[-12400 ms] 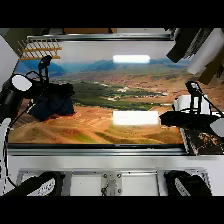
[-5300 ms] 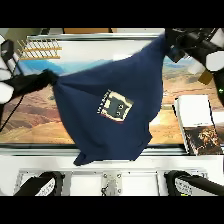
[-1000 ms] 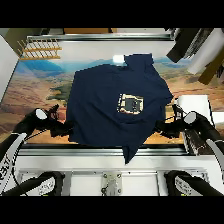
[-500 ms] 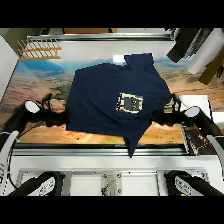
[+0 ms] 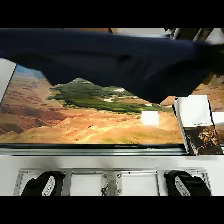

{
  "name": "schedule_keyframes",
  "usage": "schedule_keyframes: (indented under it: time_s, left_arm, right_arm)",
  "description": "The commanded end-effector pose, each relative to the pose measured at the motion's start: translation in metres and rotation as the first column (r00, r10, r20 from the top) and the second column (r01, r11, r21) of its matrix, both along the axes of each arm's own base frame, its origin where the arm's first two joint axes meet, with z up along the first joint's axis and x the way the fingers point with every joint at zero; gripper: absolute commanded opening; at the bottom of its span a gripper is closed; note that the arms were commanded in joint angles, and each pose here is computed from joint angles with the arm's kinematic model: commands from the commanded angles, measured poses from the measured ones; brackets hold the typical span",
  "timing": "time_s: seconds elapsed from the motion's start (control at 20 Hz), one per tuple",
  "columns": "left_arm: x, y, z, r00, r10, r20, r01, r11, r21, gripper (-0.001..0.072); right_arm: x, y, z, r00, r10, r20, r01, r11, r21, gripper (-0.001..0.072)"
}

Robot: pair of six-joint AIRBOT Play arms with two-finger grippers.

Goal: Fold the clothes and pants, and hang the long-sleeved shirts on hangers.

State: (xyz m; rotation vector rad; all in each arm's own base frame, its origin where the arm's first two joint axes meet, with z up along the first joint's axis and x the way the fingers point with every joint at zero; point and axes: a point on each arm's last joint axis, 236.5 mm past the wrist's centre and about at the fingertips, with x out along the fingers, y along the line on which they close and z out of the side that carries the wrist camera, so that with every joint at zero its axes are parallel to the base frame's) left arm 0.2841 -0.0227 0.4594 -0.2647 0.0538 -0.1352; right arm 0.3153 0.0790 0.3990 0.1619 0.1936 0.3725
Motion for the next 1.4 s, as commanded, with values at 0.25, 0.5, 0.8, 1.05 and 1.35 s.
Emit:
schedule_keyframes:
  time_s: [0.25, 0.5, 0.8, 1.05, 1.35]
  left_arm:
    - [-0.136, -0.018, 0.115, 0.904, 0.028, 0.426, -0.048, 0.998, 0.037, 0.0009]
    - [-0.060, -0.002, 0.091, 0.953, 0.036, 0.301, -0.042, 0.999, 0.012, 0.0009]
    - [0.093, 0.025, -0.012, 0.999, 0.024, -0.049, -0.026, 0.999, -0.036, 0.0009]
    - [0.212, 0.013, -0.149, 0.936, -0.060, -0.348, 0.041, 0.997, -0.063, 0.0009]
    - [0.304, -0.012, -0.286, 0.868, -0.093, -0.488, 0.060, 0.995, -0.083, 0.0010]
  right_arm:
    - [-0.139, 0.002, 0.133, 0.898, -0.060, 0.436, 0.030, 0.997, 0.075, 0.0017]
    - [-0.108, 0.000, 0.135, 0.909, -0.064, 0.412, 0.006, 0.990, 0.141, 0.0016]
    - [0.042, 0.000, 0.043, 0.997, -0.008, 0.075, -0.007, 0.981, 0.195, 0.0016]
    - [0.184, 0.007, -0.112, 0.971, 0.025, -0.239, 0.017, 0.985, 0.170, 0.0016]
    - [0.277, -0.007, -0.241, 0.928, -0.071, -0.367, 0.150, 0.970, 0.192, 0.0041]
